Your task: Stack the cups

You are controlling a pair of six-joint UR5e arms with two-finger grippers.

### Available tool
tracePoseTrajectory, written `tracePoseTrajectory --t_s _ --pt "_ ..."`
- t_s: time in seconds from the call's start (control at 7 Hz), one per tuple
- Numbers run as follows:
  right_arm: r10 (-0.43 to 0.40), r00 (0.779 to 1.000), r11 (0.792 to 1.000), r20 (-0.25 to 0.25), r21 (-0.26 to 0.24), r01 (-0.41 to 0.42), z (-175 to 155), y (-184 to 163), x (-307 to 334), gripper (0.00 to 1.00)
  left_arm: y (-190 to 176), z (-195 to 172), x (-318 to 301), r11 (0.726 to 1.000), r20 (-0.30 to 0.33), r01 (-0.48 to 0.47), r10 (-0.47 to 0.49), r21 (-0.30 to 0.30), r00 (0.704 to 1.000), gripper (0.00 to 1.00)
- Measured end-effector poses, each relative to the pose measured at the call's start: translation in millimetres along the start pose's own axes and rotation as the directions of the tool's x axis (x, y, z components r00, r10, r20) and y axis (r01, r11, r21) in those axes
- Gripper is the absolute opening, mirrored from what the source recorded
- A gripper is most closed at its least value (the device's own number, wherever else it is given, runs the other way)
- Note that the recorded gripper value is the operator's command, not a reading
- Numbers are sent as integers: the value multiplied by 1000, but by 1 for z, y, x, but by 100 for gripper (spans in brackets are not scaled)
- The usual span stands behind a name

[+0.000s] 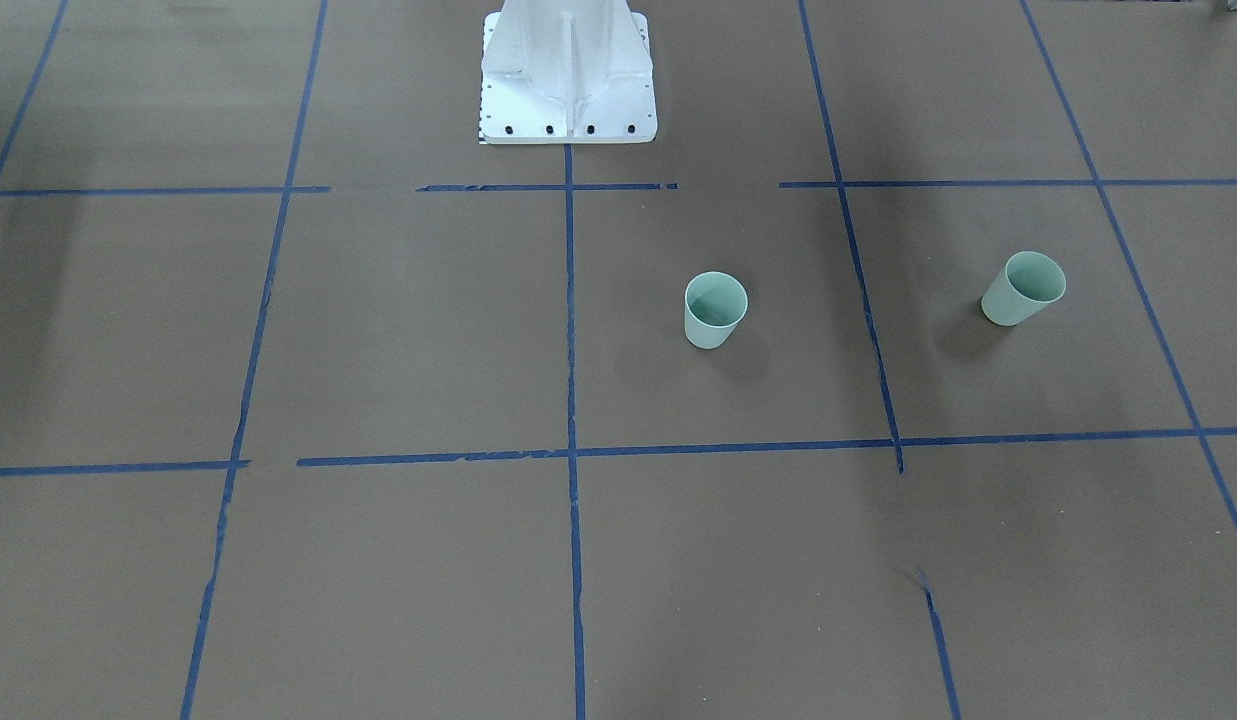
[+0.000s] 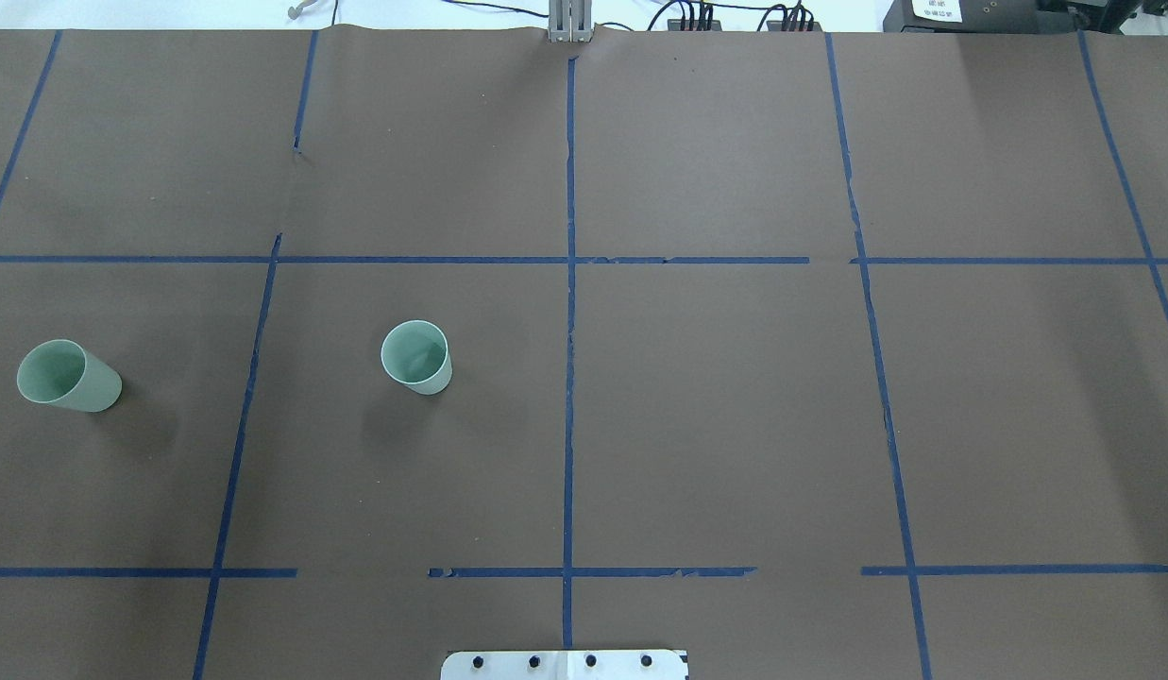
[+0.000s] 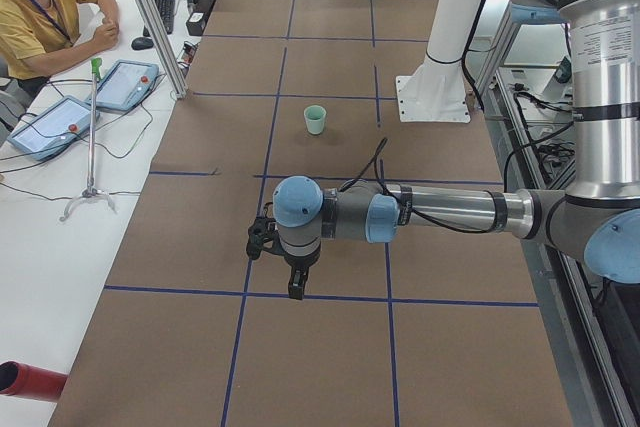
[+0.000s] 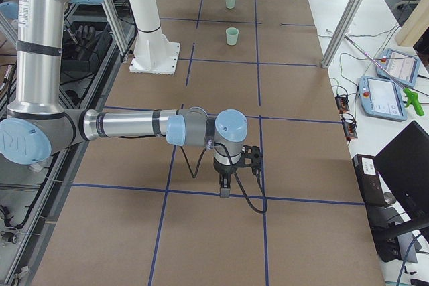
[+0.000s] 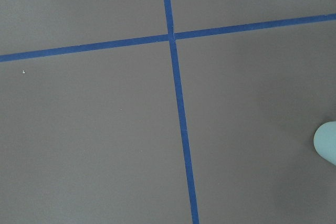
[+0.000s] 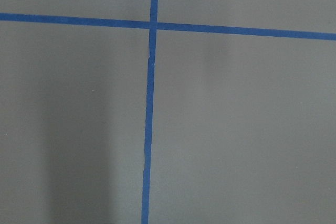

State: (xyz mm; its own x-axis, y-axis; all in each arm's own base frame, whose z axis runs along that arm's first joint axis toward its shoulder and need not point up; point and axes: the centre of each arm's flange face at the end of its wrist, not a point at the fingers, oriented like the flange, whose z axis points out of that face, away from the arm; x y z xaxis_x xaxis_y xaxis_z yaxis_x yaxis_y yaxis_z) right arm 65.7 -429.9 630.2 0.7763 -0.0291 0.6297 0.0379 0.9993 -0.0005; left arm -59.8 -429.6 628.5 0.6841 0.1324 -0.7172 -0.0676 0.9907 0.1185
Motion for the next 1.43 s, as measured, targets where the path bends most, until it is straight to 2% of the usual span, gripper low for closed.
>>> tracePoseTrajectory --t_s 0.57,0.86,1.0,1.43 --pt "-1 1000 1000 0 -1 1 0 0 0 100 -6 -1 0 1000 -2 -5 5 7 1000 100" --pt "0 1000 1000 0 0 0 0 0 0 100 -22 -5 8 996 0 -59 59 64 998 100" --pt "0 1000 1000 0 0 0 0 0 0 100 -28 -3 16 995 -3 -52 53 87 999 100" --pt "0 1000 1000 0 0 0 0 0 0 100 -40 40 74 993 -25 16 -13 120 1000 100"
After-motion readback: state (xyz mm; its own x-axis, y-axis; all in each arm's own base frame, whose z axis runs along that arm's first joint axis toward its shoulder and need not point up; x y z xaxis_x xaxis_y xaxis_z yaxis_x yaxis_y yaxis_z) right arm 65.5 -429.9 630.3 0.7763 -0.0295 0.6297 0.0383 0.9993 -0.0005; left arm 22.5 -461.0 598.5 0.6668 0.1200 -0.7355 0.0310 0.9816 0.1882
